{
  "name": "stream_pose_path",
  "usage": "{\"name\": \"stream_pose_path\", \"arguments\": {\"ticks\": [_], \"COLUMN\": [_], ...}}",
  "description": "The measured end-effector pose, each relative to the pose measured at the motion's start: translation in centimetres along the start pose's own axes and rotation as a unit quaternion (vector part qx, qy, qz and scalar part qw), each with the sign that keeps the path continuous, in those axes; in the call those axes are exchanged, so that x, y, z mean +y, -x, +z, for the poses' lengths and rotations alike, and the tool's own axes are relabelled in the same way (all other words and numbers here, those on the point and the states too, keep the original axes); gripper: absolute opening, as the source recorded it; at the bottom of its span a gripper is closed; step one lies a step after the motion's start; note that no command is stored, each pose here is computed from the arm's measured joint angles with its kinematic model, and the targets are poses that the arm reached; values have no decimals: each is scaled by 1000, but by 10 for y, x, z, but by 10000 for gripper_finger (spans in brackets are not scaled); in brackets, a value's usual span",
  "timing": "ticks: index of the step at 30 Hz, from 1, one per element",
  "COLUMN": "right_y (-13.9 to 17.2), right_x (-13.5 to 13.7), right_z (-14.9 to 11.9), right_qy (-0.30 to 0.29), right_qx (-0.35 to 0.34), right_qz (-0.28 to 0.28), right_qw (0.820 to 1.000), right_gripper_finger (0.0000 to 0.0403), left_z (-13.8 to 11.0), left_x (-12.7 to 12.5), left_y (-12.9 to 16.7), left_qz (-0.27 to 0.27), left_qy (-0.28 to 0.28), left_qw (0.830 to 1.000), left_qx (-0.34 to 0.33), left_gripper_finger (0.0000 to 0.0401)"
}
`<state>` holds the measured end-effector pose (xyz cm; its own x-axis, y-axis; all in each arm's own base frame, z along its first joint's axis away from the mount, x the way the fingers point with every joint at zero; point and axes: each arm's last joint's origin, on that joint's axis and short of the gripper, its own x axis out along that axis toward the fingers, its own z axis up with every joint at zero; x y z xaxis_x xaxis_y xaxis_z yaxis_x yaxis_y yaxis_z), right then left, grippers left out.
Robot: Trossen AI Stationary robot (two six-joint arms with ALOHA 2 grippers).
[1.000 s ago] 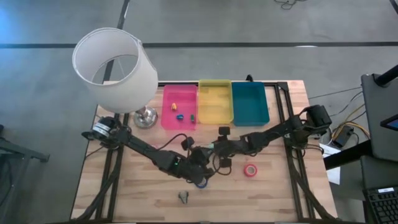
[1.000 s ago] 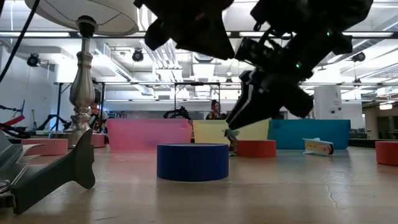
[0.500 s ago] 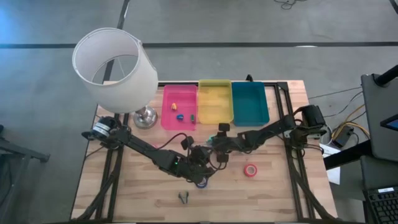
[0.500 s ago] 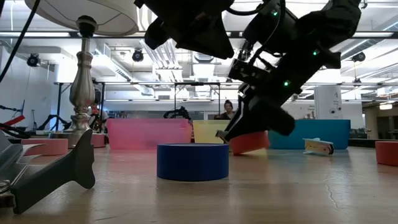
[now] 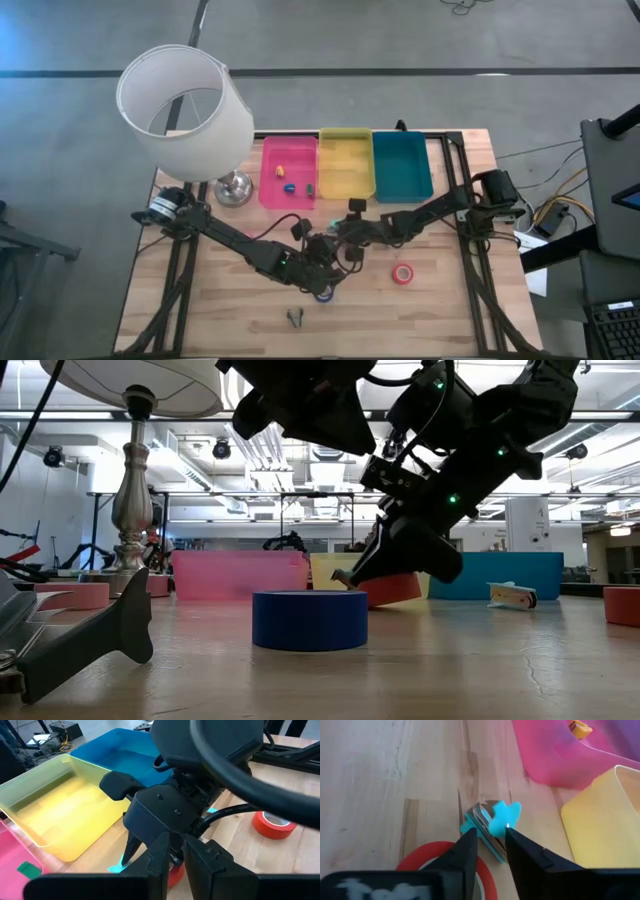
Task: Pick and place Stapler, Stapler remover, tape
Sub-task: Put the left blue staple remover into the yellow bin
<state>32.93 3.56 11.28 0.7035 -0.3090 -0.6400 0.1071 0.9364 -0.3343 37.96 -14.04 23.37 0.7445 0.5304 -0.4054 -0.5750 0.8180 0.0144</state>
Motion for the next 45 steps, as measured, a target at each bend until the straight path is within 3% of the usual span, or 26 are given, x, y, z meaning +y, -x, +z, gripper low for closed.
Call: {"name": "stream_pose_path", "arguments": {"ticks": [8,14,26,34,39,45], "right_y": [-2,-2,9,12,12,13], "right_x": [-4,-4,-8,-7,-8,-10], "right_z": [-1,-1,15,28,32,49], "right_qy": [-11,-10,-3,13,29,49], "right_qx": [5,5,106,107,100,75], "right_qz": [-5,-5,0,29,30,31], "right_qw": [1000,1000,994,994,994,996], "right_gripper_finger": [14,8,8,12,42,92], "left_z": [0,0,-1,-3,-8,-1], "left_x": [0,0,0,-6,-14,-16], "left_y": [0,0,0,5,17,55], "left_qz": [-1,-1,-9,-46,-72,-81], "left_qy": [0,-1,-2,0,-8,-18], "left_qw": [1000,1000,1000,999,997,997], "left_qx": [0,1,7,25,31,9], "left_gripper_finger": [58,58,58,57,46,34]}}
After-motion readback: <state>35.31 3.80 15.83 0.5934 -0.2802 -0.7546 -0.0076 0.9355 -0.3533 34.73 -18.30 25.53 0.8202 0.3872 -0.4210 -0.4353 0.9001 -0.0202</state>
